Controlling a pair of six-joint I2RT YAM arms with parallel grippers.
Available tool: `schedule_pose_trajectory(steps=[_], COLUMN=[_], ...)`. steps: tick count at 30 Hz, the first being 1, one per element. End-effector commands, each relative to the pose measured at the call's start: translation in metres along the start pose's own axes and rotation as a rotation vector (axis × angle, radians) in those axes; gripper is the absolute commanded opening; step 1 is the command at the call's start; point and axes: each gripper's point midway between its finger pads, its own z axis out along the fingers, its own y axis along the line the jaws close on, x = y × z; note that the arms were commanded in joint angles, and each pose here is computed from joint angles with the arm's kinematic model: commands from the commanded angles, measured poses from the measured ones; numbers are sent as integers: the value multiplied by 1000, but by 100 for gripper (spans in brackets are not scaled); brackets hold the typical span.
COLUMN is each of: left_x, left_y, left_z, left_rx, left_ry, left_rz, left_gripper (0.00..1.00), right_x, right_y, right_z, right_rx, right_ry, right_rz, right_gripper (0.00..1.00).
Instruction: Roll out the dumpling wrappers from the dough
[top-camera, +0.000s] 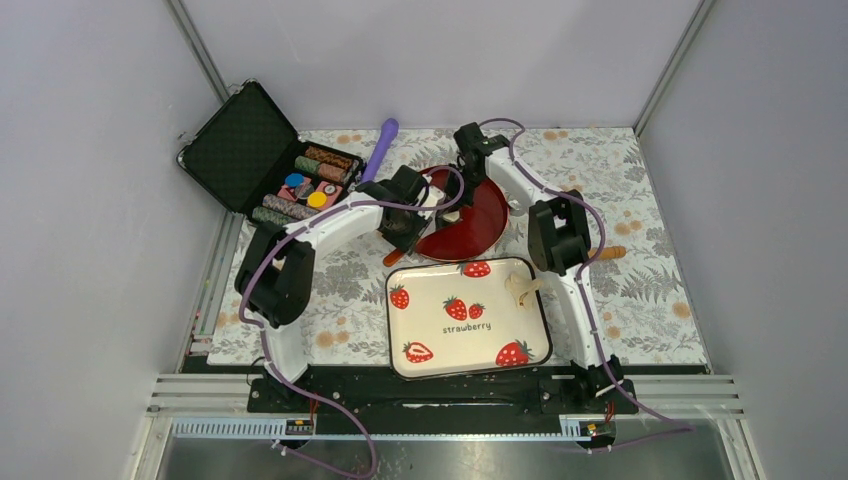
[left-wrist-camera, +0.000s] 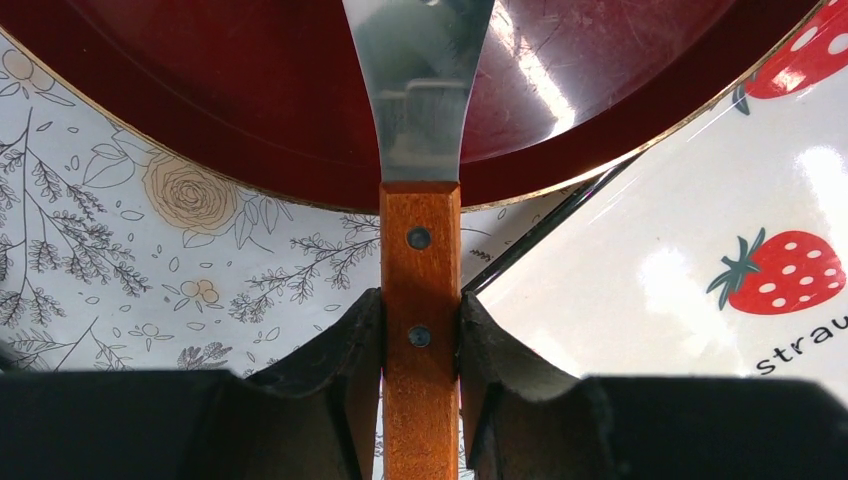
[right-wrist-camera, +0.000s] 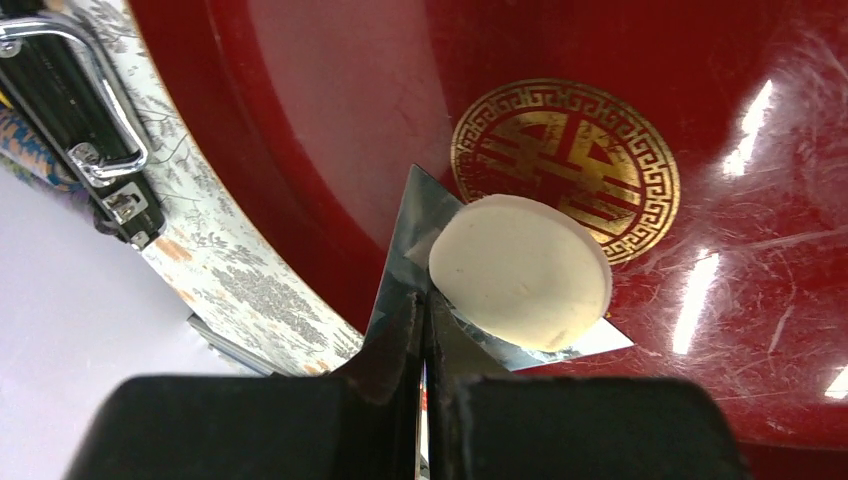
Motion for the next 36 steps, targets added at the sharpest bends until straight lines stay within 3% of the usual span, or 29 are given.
schedule_pose_trajectory(steps=[1,21,36], left_x=[-28,-19,-11], left_y=[1,9,36], left_z=[-9,-21,-57], left_rx=[10,-28,-175], left_ry=[-84,-57,-4], left_rz=[-8,2,61], left_gripper=[0,0,0], right_x=[1,-3,3], right_y=[-5,-22,-18], right_z=[-1,5,1], right_rx=[62,138,104], right_ry=[-16,-17,21], right_rz=[21,67,45], right_gripper=[0,0,0])
